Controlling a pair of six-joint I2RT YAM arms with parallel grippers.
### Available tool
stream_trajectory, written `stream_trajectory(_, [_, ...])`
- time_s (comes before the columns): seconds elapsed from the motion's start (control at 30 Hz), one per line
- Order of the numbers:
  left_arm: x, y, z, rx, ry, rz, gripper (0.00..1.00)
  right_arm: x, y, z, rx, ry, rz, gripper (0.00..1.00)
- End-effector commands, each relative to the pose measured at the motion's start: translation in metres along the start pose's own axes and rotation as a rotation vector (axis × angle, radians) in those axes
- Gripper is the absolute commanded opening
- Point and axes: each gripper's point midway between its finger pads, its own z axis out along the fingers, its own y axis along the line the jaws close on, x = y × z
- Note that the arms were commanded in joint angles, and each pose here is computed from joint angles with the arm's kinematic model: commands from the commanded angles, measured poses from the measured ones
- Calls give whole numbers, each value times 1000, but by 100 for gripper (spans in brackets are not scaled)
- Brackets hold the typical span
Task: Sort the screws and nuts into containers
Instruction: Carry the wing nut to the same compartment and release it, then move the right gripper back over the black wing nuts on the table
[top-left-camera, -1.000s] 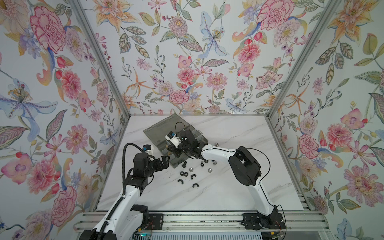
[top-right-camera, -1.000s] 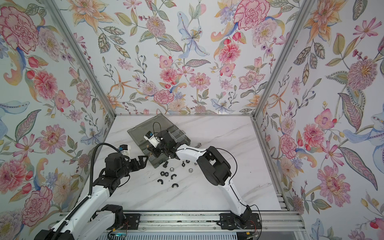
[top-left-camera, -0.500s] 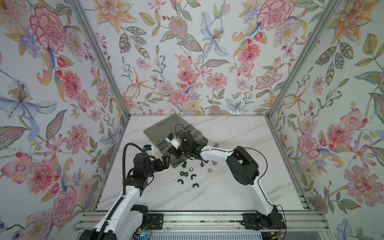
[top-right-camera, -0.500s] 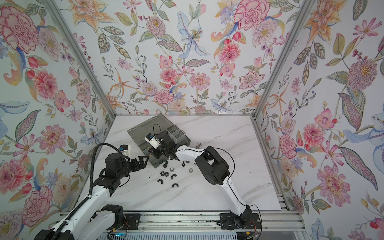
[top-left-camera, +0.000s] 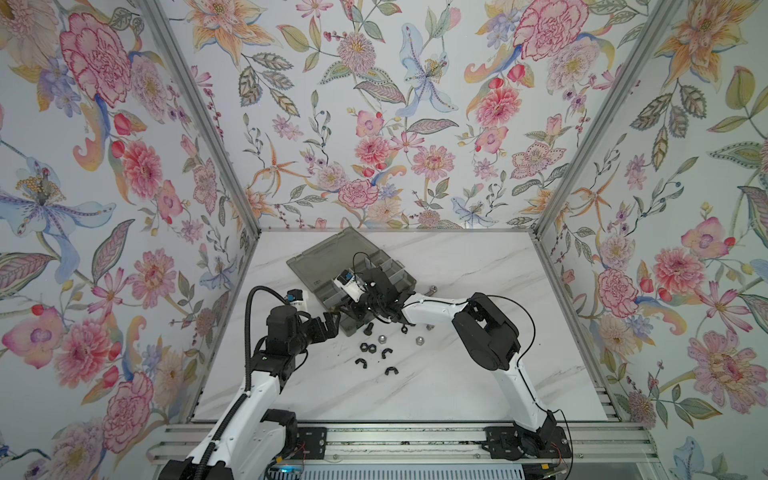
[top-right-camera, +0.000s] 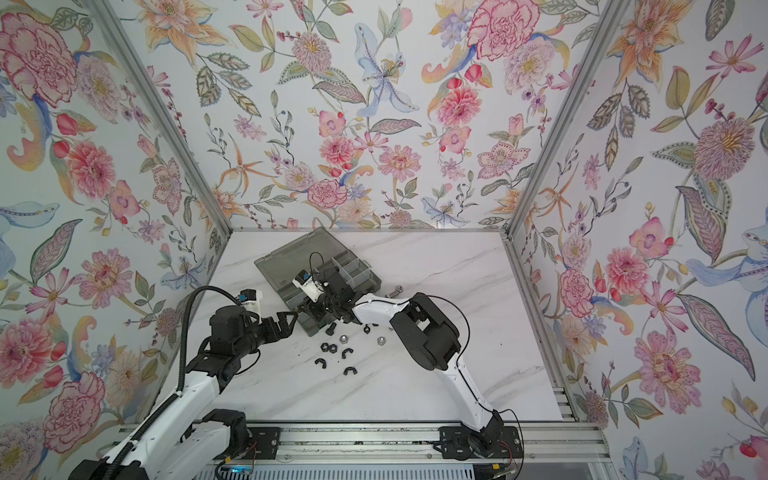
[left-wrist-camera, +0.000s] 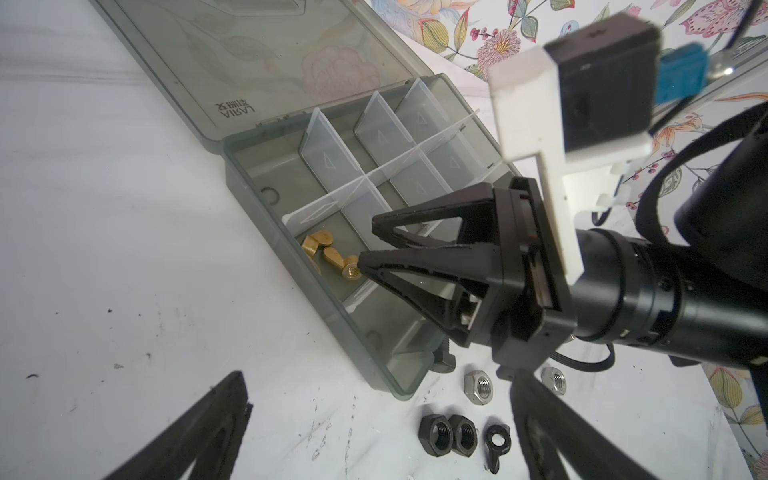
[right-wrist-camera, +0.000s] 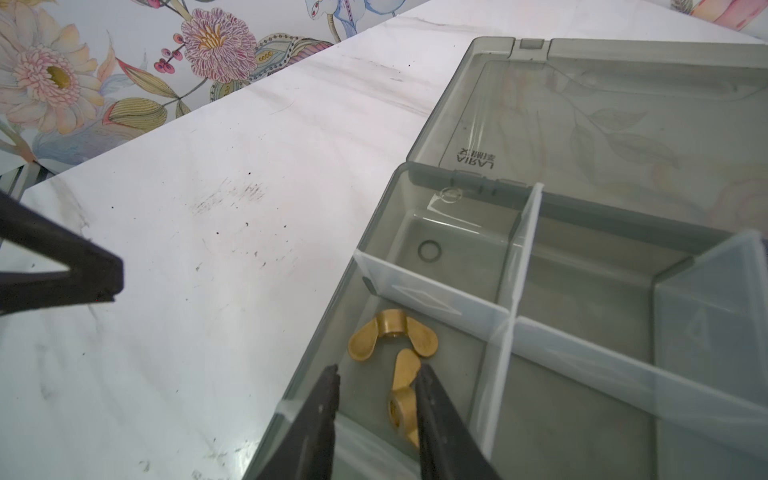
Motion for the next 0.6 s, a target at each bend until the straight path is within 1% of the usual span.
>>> stream_trajectory(0.0, [5, -5, -1, 30, 8, 1, 99, -32, 3, -32, 3, -75, -23, 36])
stream_trajectory(0.2, [4, -7, 1, 47, 4, -2, 99, -32, 14, -74, -4, -86, -66, 39])
stream_trajectory(0.27, [6, -7, 2, 50, 13, -5, 100, -27, 18, -87, -4, -71, -71, 41])
stream_trajectory(0.43, [7, -8, 5, 61, 16, -15, 99, 1, 23, -114, 7, 13, -59, 44])
stream_trajectory(0.57, [6, -11, 5, 78, 16, -16, 99, 33, 32, -129, -14, 120, -62, 46])
